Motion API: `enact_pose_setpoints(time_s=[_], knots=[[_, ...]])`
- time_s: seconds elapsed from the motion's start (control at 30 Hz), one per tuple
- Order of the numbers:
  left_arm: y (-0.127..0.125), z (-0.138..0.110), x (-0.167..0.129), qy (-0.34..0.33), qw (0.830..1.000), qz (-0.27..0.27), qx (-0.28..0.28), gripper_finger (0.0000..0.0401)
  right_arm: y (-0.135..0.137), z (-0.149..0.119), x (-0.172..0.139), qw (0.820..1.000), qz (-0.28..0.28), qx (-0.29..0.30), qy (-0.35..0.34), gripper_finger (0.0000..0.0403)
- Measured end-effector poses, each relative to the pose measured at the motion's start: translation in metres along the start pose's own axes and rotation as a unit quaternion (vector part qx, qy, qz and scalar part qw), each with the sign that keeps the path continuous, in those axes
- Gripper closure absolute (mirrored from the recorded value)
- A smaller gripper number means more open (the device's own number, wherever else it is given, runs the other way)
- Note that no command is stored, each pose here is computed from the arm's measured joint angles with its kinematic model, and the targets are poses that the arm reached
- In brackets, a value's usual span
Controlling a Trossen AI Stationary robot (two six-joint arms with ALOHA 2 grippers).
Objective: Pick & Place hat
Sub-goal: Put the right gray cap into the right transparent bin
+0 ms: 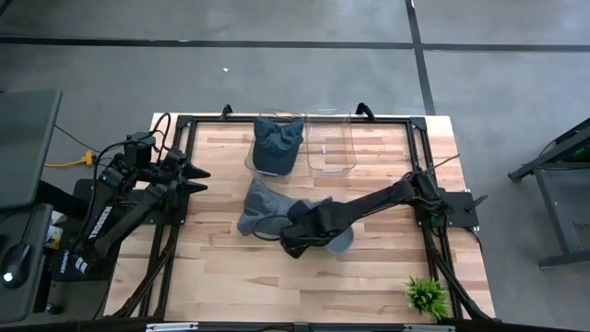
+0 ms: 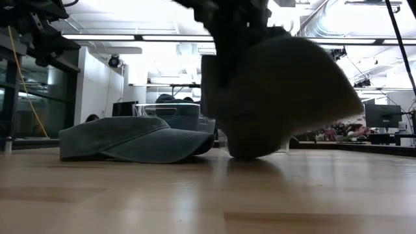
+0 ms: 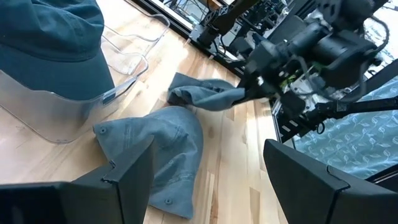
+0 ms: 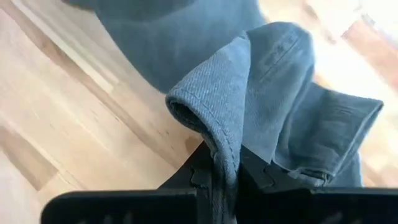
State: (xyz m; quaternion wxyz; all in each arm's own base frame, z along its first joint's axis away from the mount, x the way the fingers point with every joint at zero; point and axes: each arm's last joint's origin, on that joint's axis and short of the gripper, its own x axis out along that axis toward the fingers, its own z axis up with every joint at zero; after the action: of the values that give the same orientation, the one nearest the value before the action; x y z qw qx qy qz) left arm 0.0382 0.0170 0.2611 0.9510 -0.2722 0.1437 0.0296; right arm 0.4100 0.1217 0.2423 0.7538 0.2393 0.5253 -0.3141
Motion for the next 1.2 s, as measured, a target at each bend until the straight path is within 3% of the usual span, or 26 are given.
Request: enact_pose_setpoints(time_s=[0.73, 1.2], knots=[[0.0, -0.002, 0.0, 0.005, 1.0, 0.0, -0.006, 0.0129, 0.004, 0.008, -0.027, 0.999, 0.028, 0.017, -0.032, 0.0379], [-0.001, -0.002, 0.0, 0.008, 1.0, -0.02, -0.009, 0.0129, -0.021, 0.013, -0.11, 0.977, 0.074, 0.049, -0.195, 0.038]])
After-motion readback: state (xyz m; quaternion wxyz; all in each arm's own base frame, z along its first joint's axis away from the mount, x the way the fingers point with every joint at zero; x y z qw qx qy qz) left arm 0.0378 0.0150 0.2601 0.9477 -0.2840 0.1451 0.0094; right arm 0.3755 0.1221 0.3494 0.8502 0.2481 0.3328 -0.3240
